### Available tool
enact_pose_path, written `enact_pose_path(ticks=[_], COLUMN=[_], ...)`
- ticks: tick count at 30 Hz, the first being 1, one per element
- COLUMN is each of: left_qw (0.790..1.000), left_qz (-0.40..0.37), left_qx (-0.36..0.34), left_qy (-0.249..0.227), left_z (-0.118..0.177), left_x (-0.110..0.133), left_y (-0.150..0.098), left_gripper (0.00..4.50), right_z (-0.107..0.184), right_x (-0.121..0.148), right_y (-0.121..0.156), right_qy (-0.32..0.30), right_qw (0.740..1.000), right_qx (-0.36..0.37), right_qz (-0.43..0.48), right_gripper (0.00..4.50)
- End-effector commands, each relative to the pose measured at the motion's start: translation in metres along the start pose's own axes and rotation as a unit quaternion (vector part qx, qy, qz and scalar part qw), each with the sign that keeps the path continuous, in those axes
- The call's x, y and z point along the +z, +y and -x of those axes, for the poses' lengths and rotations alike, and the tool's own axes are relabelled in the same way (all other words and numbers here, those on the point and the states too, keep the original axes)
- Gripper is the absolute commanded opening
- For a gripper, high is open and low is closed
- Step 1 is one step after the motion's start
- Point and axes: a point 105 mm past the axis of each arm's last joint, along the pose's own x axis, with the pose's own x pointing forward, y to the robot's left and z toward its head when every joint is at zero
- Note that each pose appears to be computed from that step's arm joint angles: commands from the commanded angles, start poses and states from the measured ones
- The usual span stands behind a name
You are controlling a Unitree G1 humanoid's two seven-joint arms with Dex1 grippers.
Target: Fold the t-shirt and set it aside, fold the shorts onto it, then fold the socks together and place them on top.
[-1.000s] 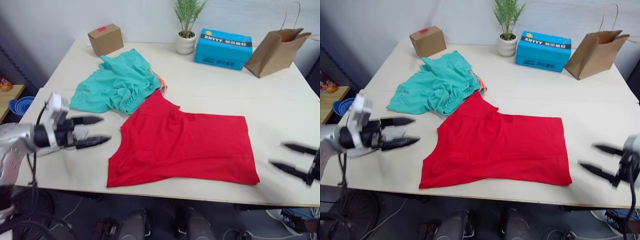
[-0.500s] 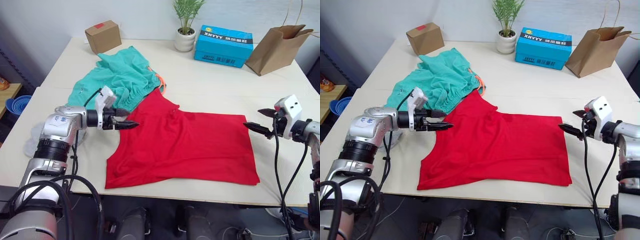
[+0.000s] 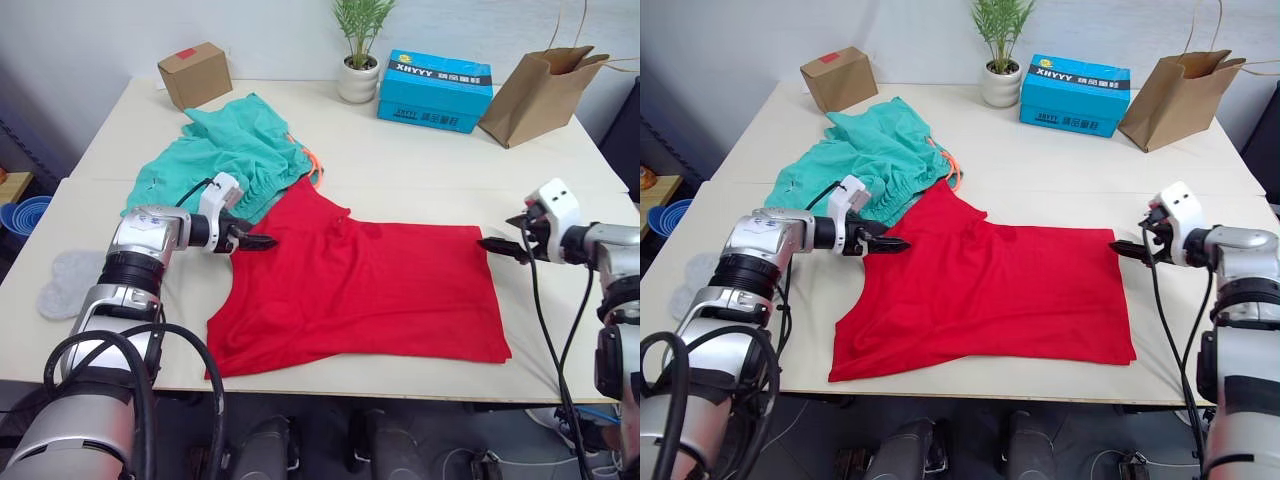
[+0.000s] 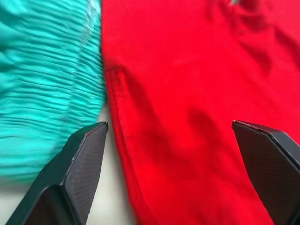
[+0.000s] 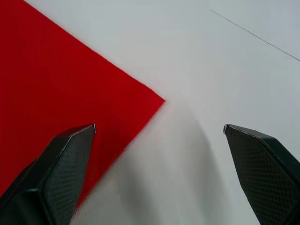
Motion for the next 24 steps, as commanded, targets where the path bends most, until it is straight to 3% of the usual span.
enact_pose_path(ticks=[1,6,9,12,21,23,24], left_qw=[1.000,0.999,0.999,1.000,0.999,0.999,0.999], left_qz=[0.014,0.020,0.023,0.019,0.028,0.021,0.019], left_qx=[-0.015,-0.022,-0.021,-0.010,-0.009,-0.007,-0.005], left_qy=[0.002,0.021,0.020,0.006,-0.029,-0.035,-0.038], left_z=[-0.005,-0.010,-0.011,-0.011,-0.008,-0.008,-0.007], left_x=[0.002,-0.006,-0.009,-0.009,-0.003,-0.001,0.000], left_y=[-0.005,-0.008,-0.008,-0.004,-0.001,0.000,0.001], left_gripper=[4.44,4.44,3.82,2.99,0.17,0.00,0.00], right_z=[-0.006,-0.017,-0.020,-0.022,-0.024,-0.024,-0.024], right_x=[0.012,0.012,0.009,0.009,0.014,0.014,0.014], right_y=[0.002,0.006,0.007,0.008,0.010,0.010,0.010], right_qy=[-0.008,0.007,0.020,0.019,-0.002,-0.004,-0.005], right_qw=[1.000,1.000,1.000,1.000,1.000,1.000,1.000], right_qx=[0.004,-0.007,-0.010,-0.010,-0.005,-0.007,-0.007], right_qz=[-0.012,-0.011,-0.006,-0.011,-0.022,-0.022,-0.022], right_gripper=[4.50,4.50,4.50,3.87,0.81,0.10,0.04])
